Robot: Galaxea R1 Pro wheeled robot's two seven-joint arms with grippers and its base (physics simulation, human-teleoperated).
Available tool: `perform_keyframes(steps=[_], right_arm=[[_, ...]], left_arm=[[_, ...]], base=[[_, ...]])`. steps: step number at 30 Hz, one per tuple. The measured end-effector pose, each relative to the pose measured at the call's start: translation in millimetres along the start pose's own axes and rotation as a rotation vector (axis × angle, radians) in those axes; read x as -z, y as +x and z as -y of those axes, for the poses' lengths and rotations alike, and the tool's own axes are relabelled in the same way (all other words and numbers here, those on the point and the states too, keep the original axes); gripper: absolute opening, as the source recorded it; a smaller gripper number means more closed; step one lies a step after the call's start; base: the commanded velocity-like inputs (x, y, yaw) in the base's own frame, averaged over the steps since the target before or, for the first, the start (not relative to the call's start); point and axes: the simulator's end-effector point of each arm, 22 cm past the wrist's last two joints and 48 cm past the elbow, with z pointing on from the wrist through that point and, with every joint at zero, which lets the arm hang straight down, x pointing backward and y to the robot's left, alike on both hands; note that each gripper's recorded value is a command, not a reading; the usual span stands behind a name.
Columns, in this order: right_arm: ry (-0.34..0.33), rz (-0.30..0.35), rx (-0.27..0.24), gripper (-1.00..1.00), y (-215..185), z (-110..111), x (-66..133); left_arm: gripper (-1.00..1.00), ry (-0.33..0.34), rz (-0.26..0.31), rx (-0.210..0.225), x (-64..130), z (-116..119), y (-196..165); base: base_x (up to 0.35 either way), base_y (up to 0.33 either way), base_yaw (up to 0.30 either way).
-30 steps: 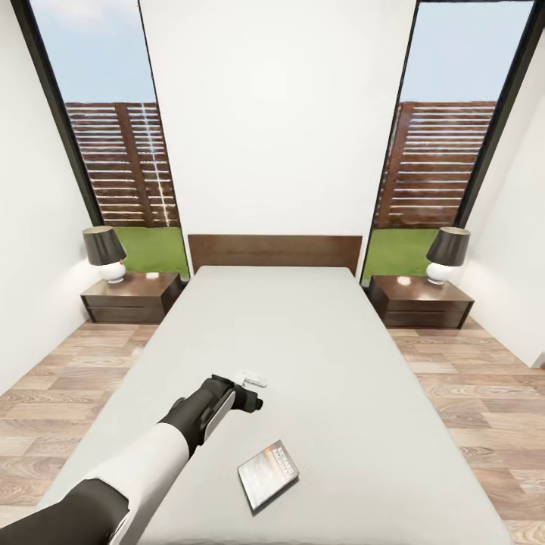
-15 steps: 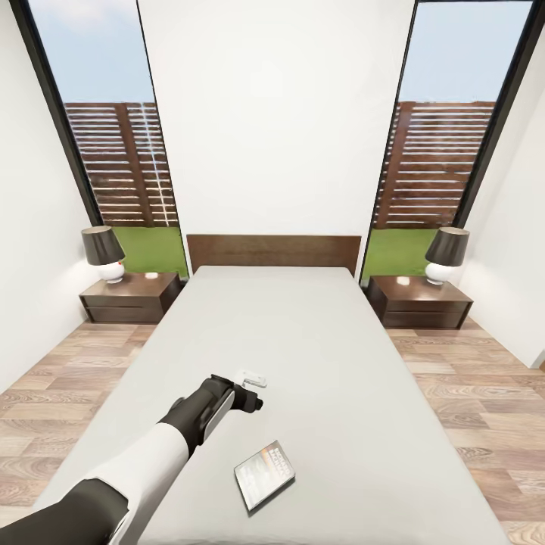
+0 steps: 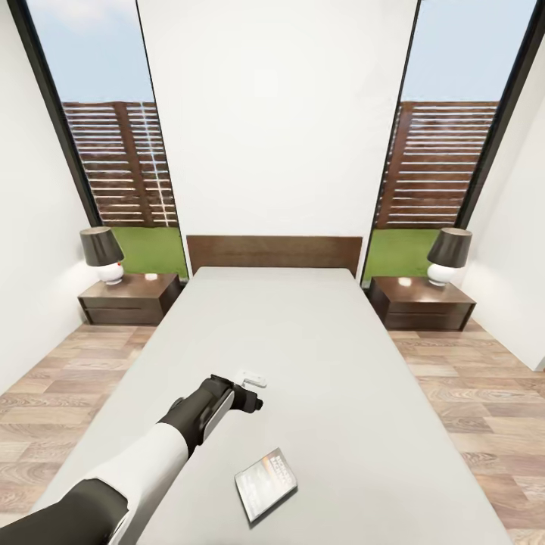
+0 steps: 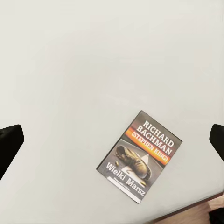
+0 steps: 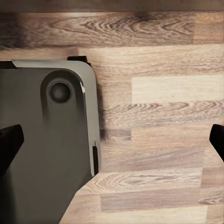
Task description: In the bedroom, move the book from the bed onto either nightstand, and place the two sandals side by side next to the bed.
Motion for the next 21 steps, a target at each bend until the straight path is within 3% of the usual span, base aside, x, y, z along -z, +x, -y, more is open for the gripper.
perform_keyframes(steps=[21], right_arm=[[-0.003, -0.003, 0.000, 1.00, 1.9, -2.2, 0.0]], left_arm=[[1.00, 0.003, 0.002, 0.002, -0.1, 0.6, -0.5]], base=[[0.018, 0.005, 0.000]])
